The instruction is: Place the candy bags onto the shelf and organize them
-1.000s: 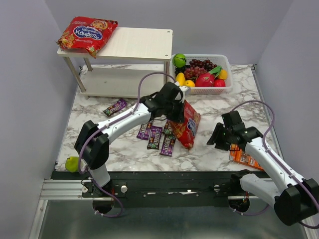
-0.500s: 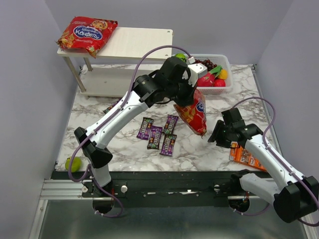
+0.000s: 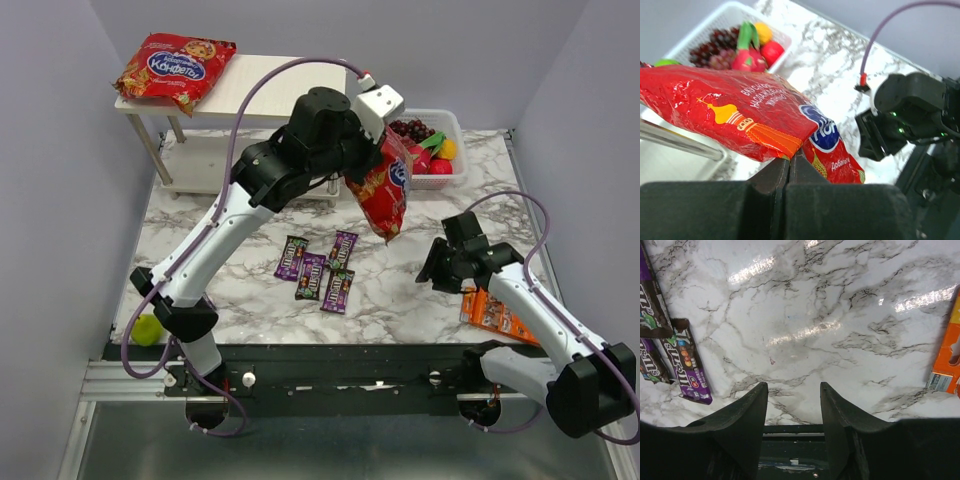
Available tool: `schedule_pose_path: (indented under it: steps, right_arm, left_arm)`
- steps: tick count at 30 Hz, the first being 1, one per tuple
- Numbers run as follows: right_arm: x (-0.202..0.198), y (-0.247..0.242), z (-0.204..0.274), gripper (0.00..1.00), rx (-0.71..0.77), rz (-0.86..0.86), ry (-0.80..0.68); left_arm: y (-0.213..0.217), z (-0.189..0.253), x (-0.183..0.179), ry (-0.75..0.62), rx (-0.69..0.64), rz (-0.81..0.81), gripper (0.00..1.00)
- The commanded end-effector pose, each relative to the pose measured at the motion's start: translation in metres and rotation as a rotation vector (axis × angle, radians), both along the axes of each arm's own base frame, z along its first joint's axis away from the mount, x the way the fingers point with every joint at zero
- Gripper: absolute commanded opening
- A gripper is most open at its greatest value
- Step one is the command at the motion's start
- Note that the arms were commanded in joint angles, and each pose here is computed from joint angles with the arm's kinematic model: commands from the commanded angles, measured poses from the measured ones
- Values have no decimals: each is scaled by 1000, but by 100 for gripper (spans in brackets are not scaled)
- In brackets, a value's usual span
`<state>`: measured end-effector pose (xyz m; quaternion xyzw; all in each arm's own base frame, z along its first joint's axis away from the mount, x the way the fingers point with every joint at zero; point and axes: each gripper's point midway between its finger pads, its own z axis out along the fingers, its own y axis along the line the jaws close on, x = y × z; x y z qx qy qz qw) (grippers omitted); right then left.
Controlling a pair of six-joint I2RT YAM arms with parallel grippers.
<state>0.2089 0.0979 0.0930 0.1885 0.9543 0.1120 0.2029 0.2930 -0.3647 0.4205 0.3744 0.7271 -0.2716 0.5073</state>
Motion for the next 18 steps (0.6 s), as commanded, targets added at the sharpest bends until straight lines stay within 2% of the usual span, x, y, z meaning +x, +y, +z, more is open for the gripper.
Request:
schedule_pose_path:
  steps: [1,8,18]
  right_arm:
    - [11,-2,8,55,-10,-19,-29]
    - [13,-2,6,55,-9,-24,-23]
    - [22,0,4,55,-25,-26,-8]
  left_arm:
    - [39,134,14,-364,-274,91,0]
    - [72,184,33,-472,-399,118,0]
    - [121,198,96,-476,-513,218,0]
